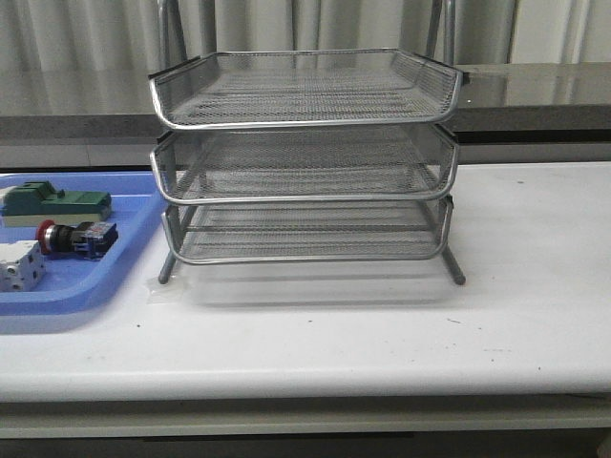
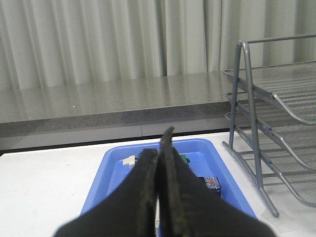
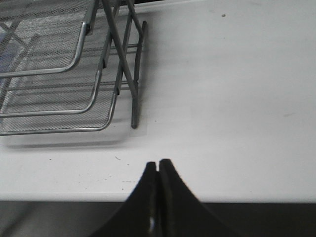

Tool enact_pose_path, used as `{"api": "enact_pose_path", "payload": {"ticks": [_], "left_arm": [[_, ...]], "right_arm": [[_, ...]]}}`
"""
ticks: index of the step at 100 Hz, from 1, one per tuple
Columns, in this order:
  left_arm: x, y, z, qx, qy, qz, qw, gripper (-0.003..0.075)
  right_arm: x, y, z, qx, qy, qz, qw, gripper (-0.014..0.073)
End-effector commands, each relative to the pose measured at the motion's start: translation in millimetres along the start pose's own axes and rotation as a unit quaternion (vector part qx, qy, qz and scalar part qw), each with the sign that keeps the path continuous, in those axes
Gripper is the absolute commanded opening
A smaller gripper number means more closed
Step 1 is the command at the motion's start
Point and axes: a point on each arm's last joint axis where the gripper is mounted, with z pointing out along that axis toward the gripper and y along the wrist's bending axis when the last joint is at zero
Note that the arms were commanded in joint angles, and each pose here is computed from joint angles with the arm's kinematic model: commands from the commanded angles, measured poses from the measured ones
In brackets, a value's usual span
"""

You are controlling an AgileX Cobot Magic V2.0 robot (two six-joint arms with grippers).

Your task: Place button on rack with both arms

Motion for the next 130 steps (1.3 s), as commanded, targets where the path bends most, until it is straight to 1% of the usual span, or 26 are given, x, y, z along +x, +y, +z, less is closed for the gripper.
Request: {"api": "enact_pose_path", "payload": {"ticks": [1, 16, 25, 29, 32, 37, 39, 44, 47, 51, 54, 70, 86, 97, 98, 99, 104, 105, 106, 112, 117, 130], "left_arm": [[2.2, -0.6, -2.3, 0.002, -0.041, -0.009, 0.999, -0.002], [2.2, -0.6, -2.3, 0.002, -0.041, -0.009, 0.999, -0.002], [2.2, -0.6, -2.3, 0.002, -0.041, -0.009, 0.999, -0.002], [2.2, -0.6, -2.3, 0.002, -0.041, -0.009, 0.999, -0.002], [2.2, -0.6, -2.3, 0.002, -0.041, -0.009, 0.999, -0.002], [2.2, -0.6, -2.3, 0.002, -0.041, -0.009, 0.999, -0.002], [2.2, -0.6, -2.3, 0.002, -0.041, -0.009, 0.999, -0.002], [2.2, -0.6, -2.3, 0.002, -0.041, -0.009, 0.999, -0.002], [2.2, -0.6, -2.3, 0.002, -0.041, -0.009, 0.999, -0.002], [2.2, -0.6, -2.3, 0.002, -0.041, -0.009, 0.999, -0.002], [2.2, -0.6, -2.3, 0.002, -0.041, -0.009, 0.999, -0.002], [2.2, -0.6, -2.3, 0.002, -0.041, -0.009, 0.999, -0.002], [2.2, -0.6, -2.3, 0.002, -0.041, -0.009, 0.999, -0.002], [2.2, -0.6, -2.3, 0.002, -0.041, -0.009, 0.999, -0.002], [2.2, -0.6, -2.3, 0.002, -0.041, -0.009, 0.999, -0.002], [2.2, -0.6, -2.3, 0.002, -0.041, -0.009, 0.999, -0.002], [2.2, -0.6, -2.3, 0.002, -0.041, -0.009, 0.999, -0.002], [2.2, -0.6, -2.3, 0.002, -0.041, -0.009, 0.999, -0.002], [2.2, -0.6, -2.3, 0.002, -0.041, -0.009, 0.999, -0.002], [2.2, -0.6, -2.3, 0.002, -0.041, -0.009, 0.999, -0.002], [2.2, -0.6, -2.3, 0.002, -0.041, -0.009, 0.999, -0.002], [2.2, -0.6, -2.3, 0.002, -0.041, -0.009, 0.999, -0.002]], "right_arm": [[-17.9, 4.8, 4.4, -0.016, -0.039, 0.019, 0.999, -0.0058], [-16.4, 7.5, 20.3, -0.033, -0.003, 0.064, 0.997, -0.0048], [-15.2, 9.2, 30.6, -0.043, 0.019, 0.096, 0.994, 0.0017], [-14.7, 10.0, 35.9, -0.047, 0.029, 0.112, 0.992, 0.0085], [-14.4, 10.6, 38.0, -0.05, 0.033, 0.118, 0.991, 0.0119], [-13.8, 11.3, 42.8, -0.053, 0.042, 0.13, 0.989, 0.0224], [-13.7, 11.7, 44.8, -0.055, 0.045, 0.136, 0.988, 0.0252], [-13.6, 11.9, 49.5, -0.056, 0.051, 0.146, 0.986, 0.0363], [-13.5, 11.9, 52.8, -0.057, 0.054, 0.153, 0.985, 0.041], [-13.7, 11.8, 56.4, -0.057, 0.056, 0.158, 0.984, 0.0459], [-14.1, 11.5, 60.1, -0.056, 0.056, 0.164, 0.983, 0.0472], [-16.6, 11.7, 77.5, -0.064, 0.05, 0.186, 0.979, 0.0465], [-13.1, 14.6, 100.7, -0.088, 0.074, 0.208, 0.971, 0.0465], [-9.1, 17.7, 118.5, -0.113, 0.092, 0.22, 0.964, 0.0465], [-8.8, 18.1, 119.5, -0.116, 0.092, 0.214, 0.965, 0.0465], [-8.4, 18.4, 121.6, -0.119, 0.094, 0.223, 0.963, 0.0465], [-7.0, 20.4, 128.7, -0.135, 0.099, 0.228, 0.959, 0.0465], [-6.7, 20.8, 129.6, -0.139, 0.099, 0.221, 0.96, 0.0465], [-6.6, 21.2, 131.6, -0.141, 0.1, 0.229, 0.958, 0.0465], [-5.6, 23.1, 138.8, -0.16, 0.099, 0.228, 0.955, 0.0465], [-5.0, 24.1, 145.9, -0.172, 0.097, 0.241, 0.95, 0.0465], [-2.8, 24.8, 160.3, -0.191, 0.09, 0.254, 0.944, 0.0465]]}}
